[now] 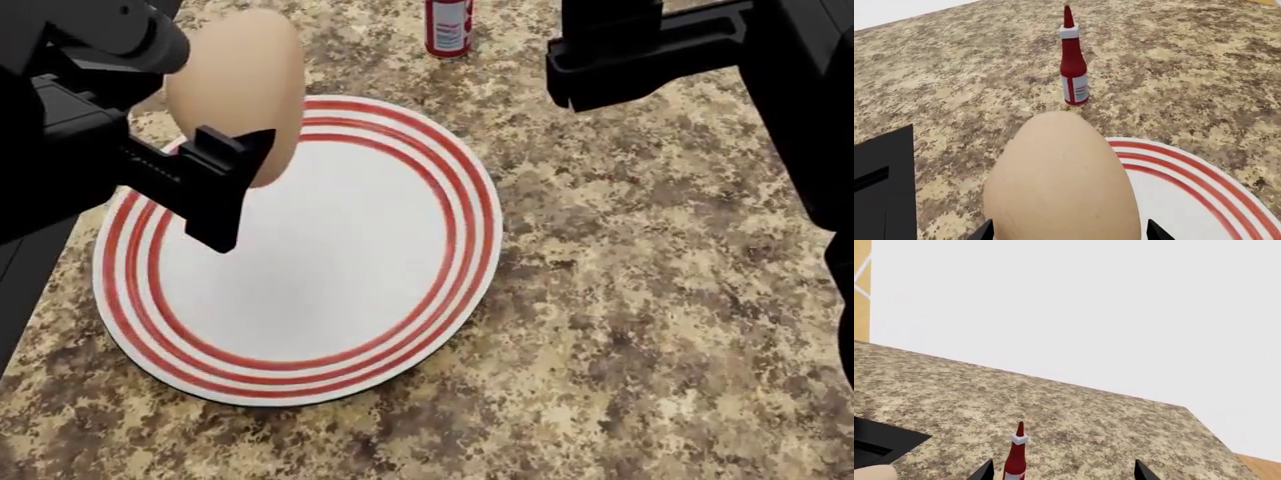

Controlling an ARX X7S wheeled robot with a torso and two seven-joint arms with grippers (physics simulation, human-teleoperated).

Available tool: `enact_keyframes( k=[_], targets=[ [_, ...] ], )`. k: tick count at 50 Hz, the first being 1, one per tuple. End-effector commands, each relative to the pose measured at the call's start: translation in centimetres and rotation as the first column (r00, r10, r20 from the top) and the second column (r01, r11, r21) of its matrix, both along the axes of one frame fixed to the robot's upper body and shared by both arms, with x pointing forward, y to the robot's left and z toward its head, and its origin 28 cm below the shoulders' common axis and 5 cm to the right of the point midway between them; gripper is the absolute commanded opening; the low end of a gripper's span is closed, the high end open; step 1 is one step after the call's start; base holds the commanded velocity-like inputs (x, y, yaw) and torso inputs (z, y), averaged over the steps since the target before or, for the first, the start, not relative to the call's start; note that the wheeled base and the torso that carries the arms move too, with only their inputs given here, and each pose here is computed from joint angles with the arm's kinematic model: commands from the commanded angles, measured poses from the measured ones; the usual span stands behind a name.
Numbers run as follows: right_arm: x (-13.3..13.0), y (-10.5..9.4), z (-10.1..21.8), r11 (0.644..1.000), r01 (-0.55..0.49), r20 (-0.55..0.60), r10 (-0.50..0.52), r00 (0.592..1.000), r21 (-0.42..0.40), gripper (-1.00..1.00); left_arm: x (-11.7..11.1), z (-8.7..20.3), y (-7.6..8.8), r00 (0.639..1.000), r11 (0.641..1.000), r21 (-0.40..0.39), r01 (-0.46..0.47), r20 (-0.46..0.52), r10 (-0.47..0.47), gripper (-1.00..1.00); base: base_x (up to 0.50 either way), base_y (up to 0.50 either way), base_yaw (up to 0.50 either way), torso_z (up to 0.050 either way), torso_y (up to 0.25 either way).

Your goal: Pick the chicken breast from the sink and place it on the plate located on the counter

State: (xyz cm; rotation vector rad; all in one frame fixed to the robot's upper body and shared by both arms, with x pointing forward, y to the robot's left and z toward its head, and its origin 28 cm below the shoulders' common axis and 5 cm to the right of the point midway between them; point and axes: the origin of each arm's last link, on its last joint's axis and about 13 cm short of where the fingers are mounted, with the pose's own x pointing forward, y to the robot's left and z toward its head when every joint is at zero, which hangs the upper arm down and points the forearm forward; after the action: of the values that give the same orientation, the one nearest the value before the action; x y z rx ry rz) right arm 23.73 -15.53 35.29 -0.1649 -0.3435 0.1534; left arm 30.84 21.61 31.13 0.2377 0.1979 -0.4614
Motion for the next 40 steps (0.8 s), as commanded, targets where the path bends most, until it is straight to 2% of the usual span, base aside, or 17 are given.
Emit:
enact_keyframes(
  k=[1,5,10,17,40],
  targets=[
    [0.1,-0.1,0.1,1.0,0.002,0.002,-0.002,1.0,0.001,1.0,1.0,0.7,0.0,1.0,0.999,0.038,-0.013,0.002,0.013,-1.0,0.0,0.0,0.0,0.0,0.0],
    [-0.1,-0.2,0.3,1.0,0.002,0.007,-0.002,1.0,0.0,1.0,2.0,1.6,-0.8,1.0,0.99,0.139,0.003,-0.029,0.001,-1.0,0.0,0.0,0.0,0.0,0.003],
    [-0.2,-0.5,0.3,1.0,0.009,0.006,-0.009,1.0,0.004,1.0,2.9,2.2,-2.1,0.997,0.973,0.225,0.045,-0.075,-0.029,-1.0,0.0,0.0,0.0,0.0,0.0],
    [-0.1,-0.7,0.2,1.0,0.009,0.005,-0.009,1.0,0.008,1.0,3.5,1.2,-2.9,0.989,0.964,0.251,0.09,-0.136,-0.057,-1.0,0.0,0.0,0.0,0.0,0.0],
    [-0.3,-0.9,-0.2,1.0,0.016,-0.003,-0.016,1.0,0.01,1.0,4.6,-2.9,-3.1,0.964,0.946,0.306,0.105,-0.266,-0.021,-1.0,0.0,0.0,0.0,0.0,0.0]
  ],
)
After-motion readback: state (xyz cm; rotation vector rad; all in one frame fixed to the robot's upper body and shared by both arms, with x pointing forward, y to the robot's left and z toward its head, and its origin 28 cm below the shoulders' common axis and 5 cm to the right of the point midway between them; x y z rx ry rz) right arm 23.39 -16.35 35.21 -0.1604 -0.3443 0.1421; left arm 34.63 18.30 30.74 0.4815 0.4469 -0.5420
